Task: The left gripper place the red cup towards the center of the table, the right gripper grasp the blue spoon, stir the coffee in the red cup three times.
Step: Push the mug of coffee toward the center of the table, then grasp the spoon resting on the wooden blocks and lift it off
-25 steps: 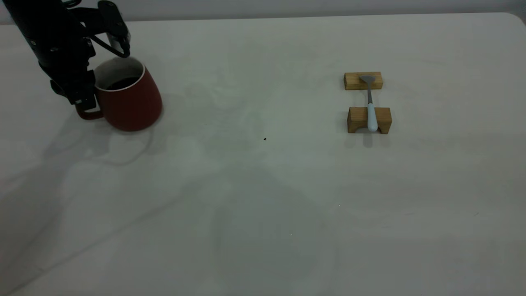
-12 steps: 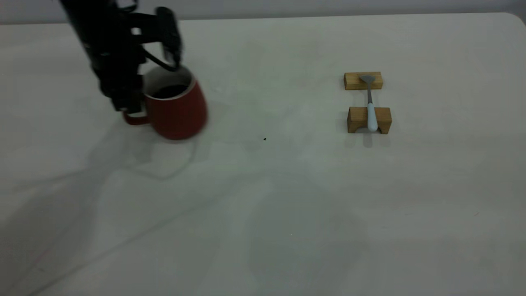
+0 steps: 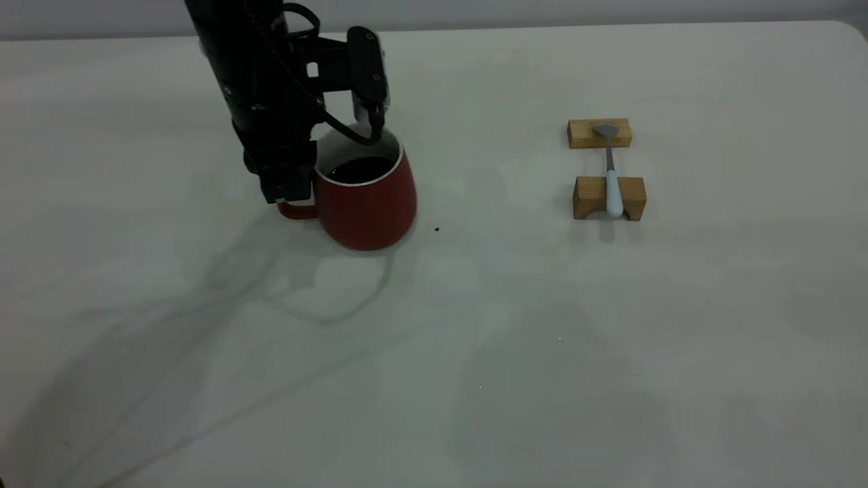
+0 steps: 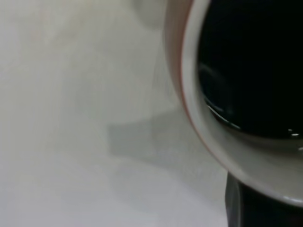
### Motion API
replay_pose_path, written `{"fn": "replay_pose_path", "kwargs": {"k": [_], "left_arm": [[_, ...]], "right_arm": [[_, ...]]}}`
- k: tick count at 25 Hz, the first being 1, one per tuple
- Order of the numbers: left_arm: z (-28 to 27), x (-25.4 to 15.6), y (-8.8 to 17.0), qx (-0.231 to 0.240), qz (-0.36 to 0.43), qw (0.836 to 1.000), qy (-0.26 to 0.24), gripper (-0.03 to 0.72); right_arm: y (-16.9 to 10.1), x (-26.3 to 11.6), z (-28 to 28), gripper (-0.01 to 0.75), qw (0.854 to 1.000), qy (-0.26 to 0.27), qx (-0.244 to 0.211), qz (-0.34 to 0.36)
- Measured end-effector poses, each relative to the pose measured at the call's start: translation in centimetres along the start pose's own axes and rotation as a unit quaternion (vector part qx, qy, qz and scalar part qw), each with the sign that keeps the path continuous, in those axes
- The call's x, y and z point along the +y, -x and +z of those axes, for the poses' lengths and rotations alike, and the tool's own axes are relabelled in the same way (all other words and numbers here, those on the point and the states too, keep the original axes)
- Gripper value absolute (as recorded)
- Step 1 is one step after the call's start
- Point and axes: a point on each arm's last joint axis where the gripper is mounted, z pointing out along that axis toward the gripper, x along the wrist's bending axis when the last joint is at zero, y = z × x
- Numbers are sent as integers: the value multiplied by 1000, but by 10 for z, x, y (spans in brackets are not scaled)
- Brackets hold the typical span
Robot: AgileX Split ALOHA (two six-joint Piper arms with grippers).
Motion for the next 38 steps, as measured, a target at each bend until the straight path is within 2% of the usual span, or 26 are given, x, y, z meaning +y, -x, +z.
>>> {"fn": "replay_pose_path", "kwargs": {"k": [8, 10, 12, 15, 17, 18, 23, 28, 33, 38], "left_arm": [[0, 1, 1, 1, 3, 1000, -1, 201], [0, 1, 0, 2, 4, 1000, -1, 233], [0, 1, 0, 3, 5, 1000, 0, 328], [0, 1, 1, 0, 5, 1000, -3, 565], [-2, 0, 2, -8, 0, 1000, -9, 652], [-6, 0, 2, -10, -7, 1000, -12, 669], [-66, 4, -13, 15, -78, 997, 8, 640], [-183, 0, -26, 79, -198, 975, 66, 530], [-286, -25, -5, 119, -300, 938, 123, 440], [-350, -51, 25, 137, -356, 909, 167, 376]], "right_arm": [[0, 0, 0, 488, 1000, 0, 0, 0], [0, 0, 0, 488, 1000, 0, 0, 0], [0, 0, 0, 488, 1000, 0, 0, 0], [0, 0, 0, 488, 1000, 0, 0, 0], [0, 0, 0, 488, 1000, 0, 0, 0], [0, 0, 0, 488, 1000, 0, 0, 0], [0, 0, 0, 488, 1000, 0, 0, 0], [0, 0, 0, 488, 1000, 0, 0, 0], [0, 0, 0, 488, 1000, 0, 0, 0], [0, 0, 0, 488, 1000, 0, 0, 0]]}}
